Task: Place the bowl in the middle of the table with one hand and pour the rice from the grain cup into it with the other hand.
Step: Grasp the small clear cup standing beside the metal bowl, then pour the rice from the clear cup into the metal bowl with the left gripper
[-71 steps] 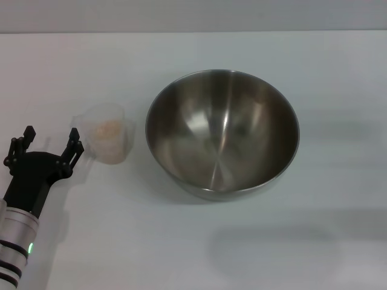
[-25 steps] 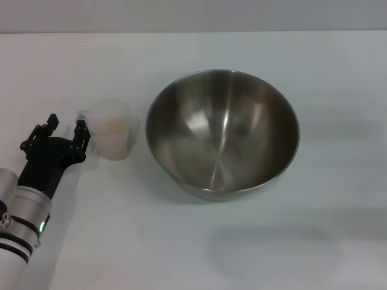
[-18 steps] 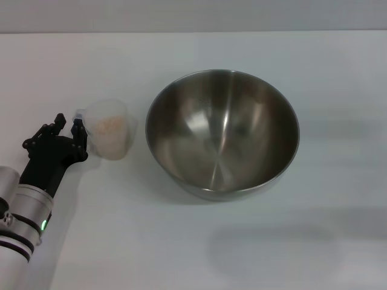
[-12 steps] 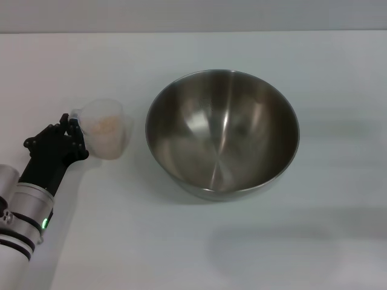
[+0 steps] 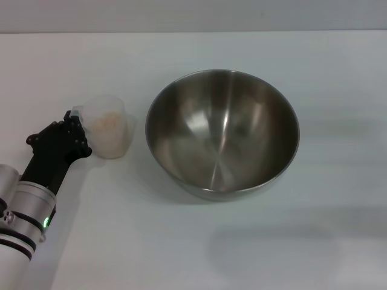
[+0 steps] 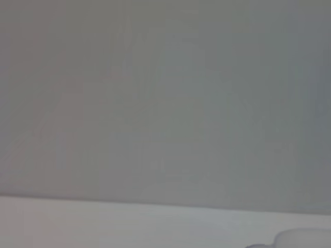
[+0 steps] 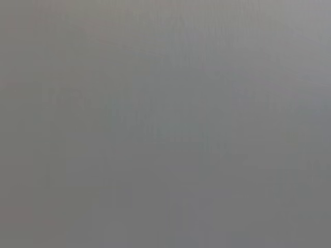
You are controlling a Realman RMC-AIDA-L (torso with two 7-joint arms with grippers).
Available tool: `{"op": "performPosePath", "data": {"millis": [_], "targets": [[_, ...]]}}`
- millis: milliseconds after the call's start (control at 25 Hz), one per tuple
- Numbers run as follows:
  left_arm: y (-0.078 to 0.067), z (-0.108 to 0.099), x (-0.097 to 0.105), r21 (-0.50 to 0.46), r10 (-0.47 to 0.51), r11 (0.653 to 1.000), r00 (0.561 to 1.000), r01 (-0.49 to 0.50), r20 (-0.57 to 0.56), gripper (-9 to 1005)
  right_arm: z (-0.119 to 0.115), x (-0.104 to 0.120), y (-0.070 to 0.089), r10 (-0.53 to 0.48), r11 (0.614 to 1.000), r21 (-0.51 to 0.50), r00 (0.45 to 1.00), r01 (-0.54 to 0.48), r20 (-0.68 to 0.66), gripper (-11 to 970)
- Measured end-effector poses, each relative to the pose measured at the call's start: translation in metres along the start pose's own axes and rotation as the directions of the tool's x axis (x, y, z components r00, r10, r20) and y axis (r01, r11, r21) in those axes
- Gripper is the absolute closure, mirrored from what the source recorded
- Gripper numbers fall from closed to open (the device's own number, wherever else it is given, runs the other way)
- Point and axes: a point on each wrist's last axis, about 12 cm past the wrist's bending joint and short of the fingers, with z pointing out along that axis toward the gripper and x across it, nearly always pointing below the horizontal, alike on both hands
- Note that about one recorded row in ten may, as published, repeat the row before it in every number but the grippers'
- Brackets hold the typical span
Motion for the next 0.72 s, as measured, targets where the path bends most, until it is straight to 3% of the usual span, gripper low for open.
{"op": "performPosePath", "data": {"millis": [280,440,600,680,720], "targets": [[-0.002,0.002,-0.007,0.019,0.027,0.999,0.998,-0.028,0.052,960,0.001,0.000,0.000,0.001,1.000,-0.002,1.000,-0.001,0.002,555],[-0.004,0.011,-0.023,0.019,0.122,0.992,0.980,-0.127,0.156,964,0.001,0.000,0.001,0.001,1.000,-0.002,1.000,-0.001,0.001,556],[-0.012,0.027,-0.045,0.000,0.294,0.952,0.913,-0.307,0.281,968,0.002,0.001,0.000,0.001,1.000,0.001,1.000,-0.001,-0.006,556],[-0.019,0.036,-0.057,-0.038,0.427,0.897,0.839,-0.441,0.338,969,0.002,0.001,0.000,0.000,1.000,0.005,1.000,0.000,-0.008,556],[-0.019,0.036,-0.057,-0.038,0.427,0.897,0.839,-0.441,0.338,970,0.002,0.001,0.000,0.000,1.000,0.005,1.000,0.000,-0.008,556]]}}
